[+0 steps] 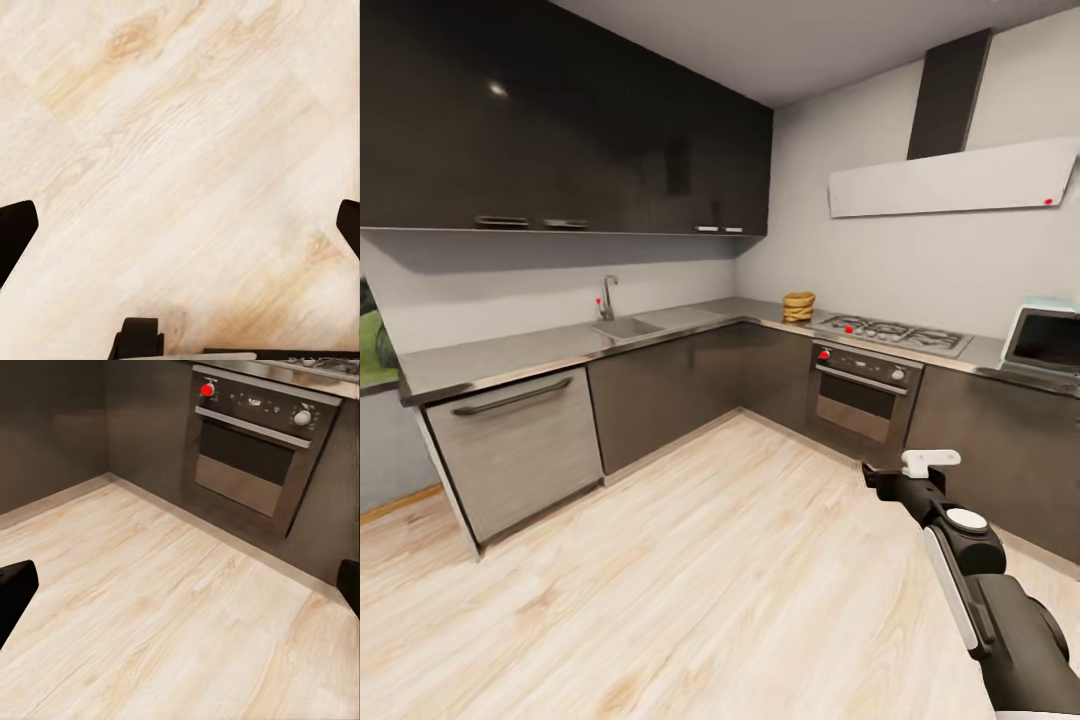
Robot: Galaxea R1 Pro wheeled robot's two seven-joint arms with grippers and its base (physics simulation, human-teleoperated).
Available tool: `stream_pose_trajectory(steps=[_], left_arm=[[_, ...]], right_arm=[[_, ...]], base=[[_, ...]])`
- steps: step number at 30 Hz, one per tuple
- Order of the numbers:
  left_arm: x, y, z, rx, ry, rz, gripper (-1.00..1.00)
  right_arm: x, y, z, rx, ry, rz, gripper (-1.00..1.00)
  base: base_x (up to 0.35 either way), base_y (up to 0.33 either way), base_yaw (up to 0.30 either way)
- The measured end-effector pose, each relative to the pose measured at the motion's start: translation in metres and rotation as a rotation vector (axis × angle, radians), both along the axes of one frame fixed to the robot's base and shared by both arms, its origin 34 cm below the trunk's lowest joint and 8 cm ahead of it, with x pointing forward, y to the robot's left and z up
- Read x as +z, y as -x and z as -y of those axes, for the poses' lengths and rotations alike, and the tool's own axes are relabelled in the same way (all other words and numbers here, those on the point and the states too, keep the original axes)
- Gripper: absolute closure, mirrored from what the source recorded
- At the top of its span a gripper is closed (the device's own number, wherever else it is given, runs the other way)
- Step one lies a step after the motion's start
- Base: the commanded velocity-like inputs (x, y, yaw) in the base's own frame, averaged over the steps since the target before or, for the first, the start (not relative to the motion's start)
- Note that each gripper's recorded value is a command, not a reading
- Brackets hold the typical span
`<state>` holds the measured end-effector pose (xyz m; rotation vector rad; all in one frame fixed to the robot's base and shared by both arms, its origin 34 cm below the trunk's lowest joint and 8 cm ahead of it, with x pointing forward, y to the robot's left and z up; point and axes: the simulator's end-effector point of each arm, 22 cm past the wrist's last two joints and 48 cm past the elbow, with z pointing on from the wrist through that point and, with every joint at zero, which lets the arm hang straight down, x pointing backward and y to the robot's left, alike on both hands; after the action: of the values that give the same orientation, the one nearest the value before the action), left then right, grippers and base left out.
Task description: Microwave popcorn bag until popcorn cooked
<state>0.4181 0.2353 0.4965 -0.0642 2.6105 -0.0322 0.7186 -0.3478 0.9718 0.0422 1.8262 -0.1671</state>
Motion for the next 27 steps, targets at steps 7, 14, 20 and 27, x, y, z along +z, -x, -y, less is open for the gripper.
stream_pose_trajectory(steps=[7, 14, 20, 27], left_arm=[[0.0, 0.0, -0.0009, 0.0, -0.001, 0.0, -1.0], [0.0, 0.0, -0.0009, 0.0, -0.001, 0.0, -1.0], [-0.0003, -0.0001, -0.0015, 0.0, -0.002, -0.001, -1.0], [-0.0004, -0.0001, -0.002, 0.0, -0.003, -0.001, -1.0]], right_arm=[[-0.0001, -0.0001, -0.0012, 0.002, 0.0, 0.0, -1.0], [-0.0001, -0.0002, -0.0017, 0.003, 0.001, 0.0, -1.0], [-0.0012, -0.0011, -0.0062, 0.013, 0.005, -0.003, -1.0], [-0.0006, -0.0011, -0.0066, 0.014, 0.006, -0.001, -1.0]], base=[[0.341, -0.036, -0.29], [0.336, -0.143, -0.29], [0.086, -0.045, -0.29], [0.003, -0.001, -0.29]])
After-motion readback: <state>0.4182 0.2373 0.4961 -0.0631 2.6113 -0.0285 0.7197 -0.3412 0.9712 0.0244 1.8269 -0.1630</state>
